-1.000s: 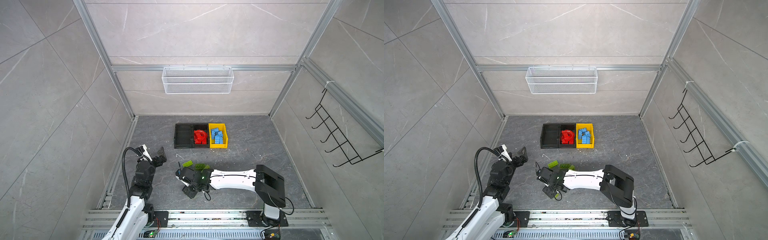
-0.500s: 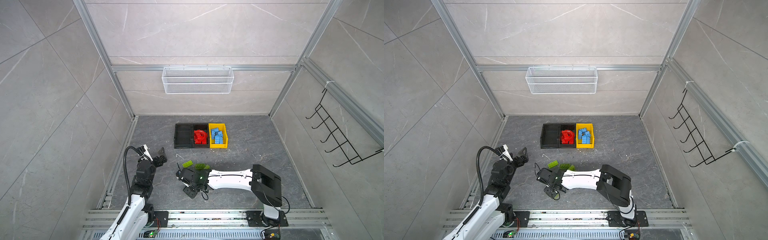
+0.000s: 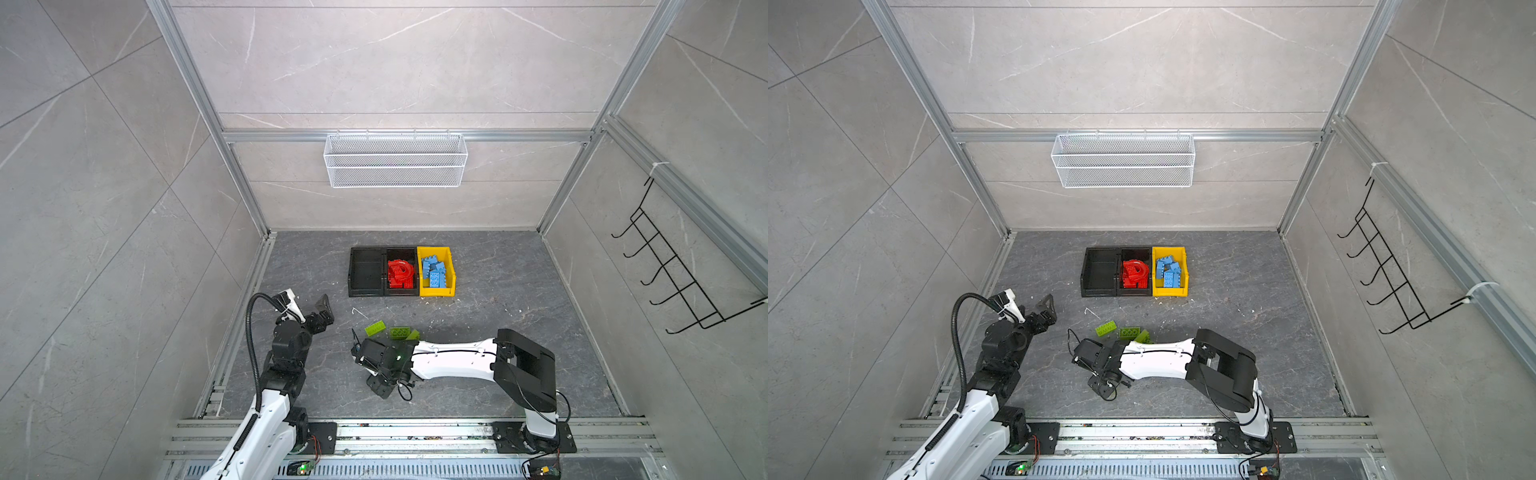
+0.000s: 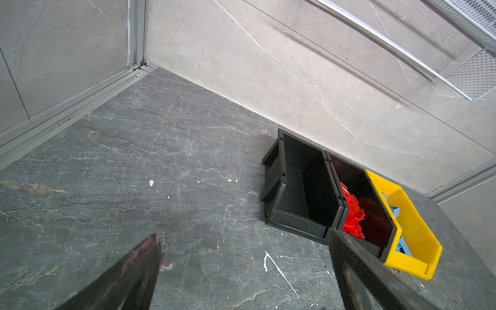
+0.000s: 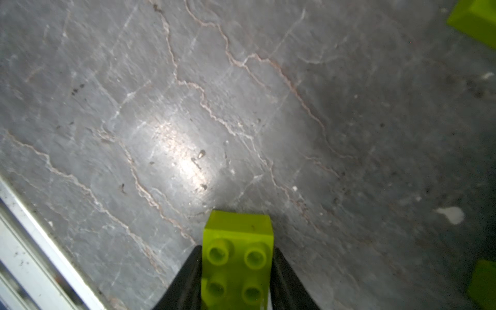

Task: Sort the legos into containers by color
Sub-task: 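Lower the right gripper and close it on a lime-green brick, then lift the lime-green brick and carry it over the empty black compartment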

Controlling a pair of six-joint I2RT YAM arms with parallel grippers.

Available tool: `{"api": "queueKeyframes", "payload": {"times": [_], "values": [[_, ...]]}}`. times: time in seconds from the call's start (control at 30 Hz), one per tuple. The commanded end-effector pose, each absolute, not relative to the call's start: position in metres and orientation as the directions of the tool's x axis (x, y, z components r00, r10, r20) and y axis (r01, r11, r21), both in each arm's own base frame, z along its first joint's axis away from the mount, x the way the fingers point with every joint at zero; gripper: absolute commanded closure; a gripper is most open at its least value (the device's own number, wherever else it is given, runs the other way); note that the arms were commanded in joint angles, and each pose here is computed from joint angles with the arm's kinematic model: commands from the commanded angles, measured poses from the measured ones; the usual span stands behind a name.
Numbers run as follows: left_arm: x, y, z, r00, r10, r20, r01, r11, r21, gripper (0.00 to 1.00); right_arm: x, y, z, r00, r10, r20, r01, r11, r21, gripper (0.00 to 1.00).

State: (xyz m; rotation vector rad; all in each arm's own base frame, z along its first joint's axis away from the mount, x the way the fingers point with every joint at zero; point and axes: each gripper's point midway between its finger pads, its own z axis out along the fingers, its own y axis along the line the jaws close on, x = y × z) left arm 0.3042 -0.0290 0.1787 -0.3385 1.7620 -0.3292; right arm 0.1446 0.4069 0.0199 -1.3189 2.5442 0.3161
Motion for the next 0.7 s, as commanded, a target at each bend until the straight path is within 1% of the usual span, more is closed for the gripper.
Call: {"api": "queueKeyframes", "payload": {"times": [0.0,0.2,0.37,0.53,0.67], "values": [[0.307,-0.028,0.192,-0.165,-0.412,-0.896,-0.036,0.911,-0.412,0.01,0.146,0.41,0.023,-0.572,-0.742,-0.348,-0.807,0.586,0.077,0.64],[0.308,-0.03,0.193,-0.169,-0.413,-0.895,-0.027,0.91,-0.415,0.01,0.156,0.414,0.036,-0.586,-0.708,-0.394,-0.792,0.604,0.093,0.67],[0.311,-0.036,0.192,-0.182,-0.41,-0.893,-0.002,0.909,-0.417,0.01,0.17,0.417,0.052,-0.607,-0.664,-0.437,-0.775,0.616,0.142,0.69],[0.318,-0.045,0.189,-0.224,-0.398,-0.89,0.028,0.91,-0.414,0.01,0.183,0.416,0.078,-0.62,-0.6,-0.506,-0.757,0.626,0.186,0.7],[0.318,-0.046,0.188,-0.231,-0.393,-0.89,0.037,0.911,-0.412,0.01,0.197,0.411,0.099,-0.63,-0.544,-0.554,-0.74,0.637,0.216,0.7]]}}
